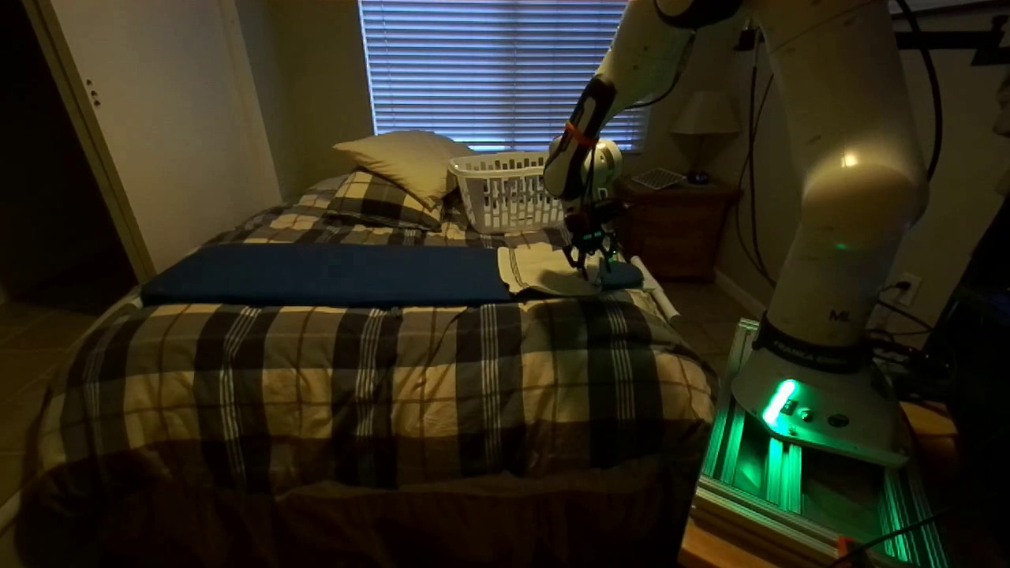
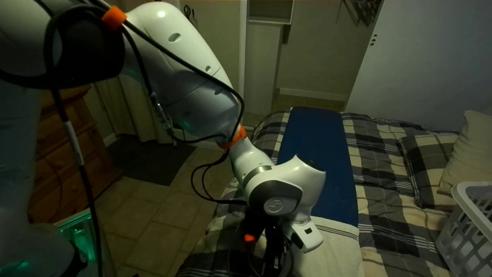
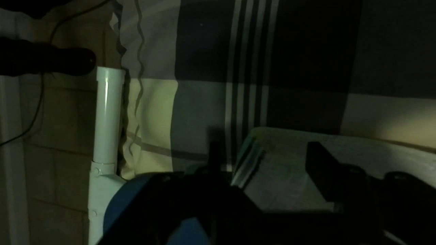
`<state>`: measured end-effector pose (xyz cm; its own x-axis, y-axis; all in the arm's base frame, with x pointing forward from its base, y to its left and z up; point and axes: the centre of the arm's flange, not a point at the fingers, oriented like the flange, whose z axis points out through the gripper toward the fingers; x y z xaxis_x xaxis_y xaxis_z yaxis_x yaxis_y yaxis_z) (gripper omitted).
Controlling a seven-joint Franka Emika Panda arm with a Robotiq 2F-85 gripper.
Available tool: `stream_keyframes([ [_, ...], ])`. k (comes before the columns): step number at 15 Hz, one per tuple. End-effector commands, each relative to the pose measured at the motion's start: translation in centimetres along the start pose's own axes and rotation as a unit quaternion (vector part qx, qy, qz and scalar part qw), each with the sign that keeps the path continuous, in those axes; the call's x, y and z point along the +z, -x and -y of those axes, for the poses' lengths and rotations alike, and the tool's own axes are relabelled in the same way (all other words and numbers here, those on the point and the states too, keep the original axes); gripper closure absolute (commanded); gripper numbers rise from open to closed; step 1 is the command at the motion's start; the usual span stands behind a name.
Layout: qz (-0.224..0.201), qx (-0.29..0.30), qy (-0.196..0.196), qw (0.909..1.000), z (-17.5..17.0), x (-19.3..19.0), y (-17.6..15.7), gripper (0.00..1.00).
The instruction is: Unfold the towel on the bed
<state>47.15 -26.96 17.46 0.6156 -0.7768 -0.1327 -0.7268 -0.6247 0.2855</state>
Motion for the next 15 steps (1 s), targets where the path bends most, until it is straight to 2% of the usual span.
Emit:
stream_keyframes([
  [1,-0.017,-0.048,-0.037,0.9980,-0.3,-0.5,0.2,0.03],
  [2,-0.020,-0.060,-0.039,0.9972,-0.1,-0.3,0.1,0.00],
  [8,-0.054,-0.119,-0.049,0.9903,0.8,1.3,-0.3,0.00],
  [9,-0.058,-0.126,-0.049,0.9892,0.8,1.5,-0.3,0.06],
  [10,-0.064,-0.133,-0.048,0.9878,0.9,1.9,-0.4,0.28],
  [12,-0.074,-0.144,-0.047,0.9857,1.0,2.6,-0.6,0.31],
  [15,-0.084,-0.158,-0.043,0.9829,1.1,3.4,-0.9,0.55],
])
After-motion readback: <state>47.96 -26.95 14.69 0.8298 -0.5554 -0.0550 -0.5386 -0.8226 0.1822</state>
